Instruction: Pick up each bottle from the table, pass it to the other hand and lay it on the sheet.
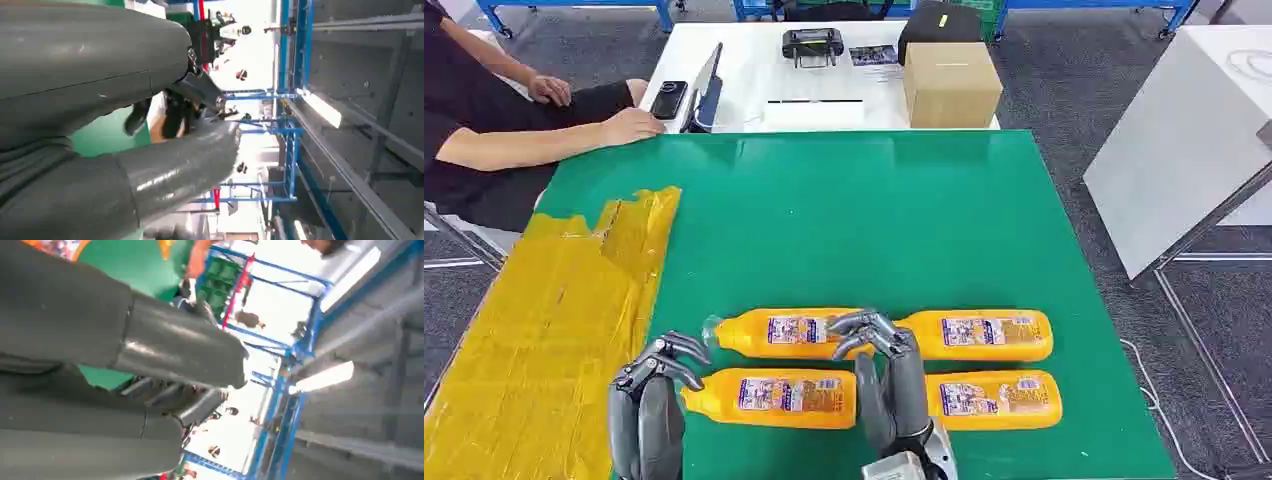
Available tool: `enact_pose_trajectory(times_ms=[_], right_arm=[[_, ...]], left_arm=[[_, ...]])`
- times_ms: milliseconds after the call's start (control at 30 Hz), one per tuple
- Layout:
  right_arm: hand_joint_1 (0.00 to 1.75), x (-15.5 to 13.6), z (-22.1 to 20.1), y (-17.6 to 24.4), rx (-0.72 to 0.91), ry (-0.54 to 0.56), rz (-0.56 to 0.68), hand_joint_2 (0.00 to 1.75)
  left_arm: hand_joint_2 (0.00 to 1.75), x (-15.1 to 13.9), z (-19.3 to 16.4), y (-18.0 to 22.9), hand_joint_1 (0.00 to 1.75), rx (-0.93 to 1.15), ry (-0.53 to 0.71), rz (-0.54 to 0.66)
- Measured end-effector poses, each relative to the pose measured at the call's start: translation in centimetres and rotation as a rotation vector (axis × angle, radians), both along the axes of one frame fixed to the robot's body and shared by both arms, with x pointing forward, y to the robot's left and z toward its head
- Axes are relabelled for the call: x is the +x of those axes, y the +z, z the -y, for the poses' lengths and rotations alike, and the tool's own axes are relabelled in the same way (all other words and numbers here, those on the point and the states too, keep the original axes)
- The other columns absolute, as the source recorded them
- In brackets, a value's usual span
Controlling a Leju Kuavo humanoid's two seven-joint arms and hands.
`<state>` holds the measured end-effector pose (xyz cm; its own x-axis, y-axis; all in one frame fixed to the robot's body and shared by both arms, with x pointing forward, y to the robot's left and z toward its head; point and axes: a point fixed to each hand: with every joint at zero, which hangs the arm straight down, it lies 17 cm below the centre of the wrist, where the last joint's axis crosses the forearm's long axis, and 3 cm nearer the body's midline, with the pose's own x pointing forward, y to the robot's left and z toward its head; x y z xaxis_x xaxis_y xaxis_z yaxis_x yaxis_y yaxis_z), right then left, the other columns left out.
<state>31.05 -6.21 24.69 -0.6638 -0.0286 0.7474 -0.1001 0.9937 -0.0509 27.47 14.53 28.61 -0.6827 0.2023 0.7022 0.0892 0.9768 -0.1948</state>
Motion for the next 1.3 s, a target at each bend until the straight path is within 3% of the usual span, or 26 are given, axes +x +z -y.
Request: enact_pose_trajectory(times_ms=[67,200,233,267,300,333,367,667,1300], right_arm=[[1.75,0.4,3.4,-1.5,0.138,-0.017,-0.093,0.0],[1.75,0.4,6.6,-3.2,0.132,-0.048,-0.131,0.0],[1.75,0.4,7.0,-3.3,0.131,-0.056,-0.133,0.0],[1.75,0.4,7.5,-3.4,0.125,-0.069,-0.133,0.0],[1.75,0.4,7.7,-3.5,0.119,-0.078,-0.132,0.0],[1.54,0.5,7.7,-3.5,0.117,-0.083,-0.133,0.0],[0.0,0.4,7.7,-3.5,0.117,-0.086,-0.133,0.0],[0.0,0.6,8.4,-3.3,0.105,-0.139,-0.128,0.0],[0.0,0.8,8.6,-3.6,0.104,-0.147,-0.136,0.0]], left_arm=[[0.0,1.3,-1.6,-2.1,1.75,0.019,0.052,-0.054],[0.0,2.4,-3.4,-3.8,1.75,0.078,0.114,-0.086],[0.0,2.6,-3.6,-4.0,1.68,0.082,0.121,-0.089],[0.0,2.7,-3.8,-4.2,0.14,0.091,0.133,-0.093],[0.0,2.7,-3.9,-4.4,0.0,0.107,0.152,-0.098],[0.0,2.8,-4.0,-4.6,0.0,0.123,0.172,-0.102],[0.0,2.8,-3.8,-4.8,0.0,0.137,0.178,-0.105],[0.0,3.0,-2.1,-6.8,0.0,0.122,0.074,-0.15],[0.0,3.1,-2.6,-7.1,0.0,0.116,0.083,-0.16]])
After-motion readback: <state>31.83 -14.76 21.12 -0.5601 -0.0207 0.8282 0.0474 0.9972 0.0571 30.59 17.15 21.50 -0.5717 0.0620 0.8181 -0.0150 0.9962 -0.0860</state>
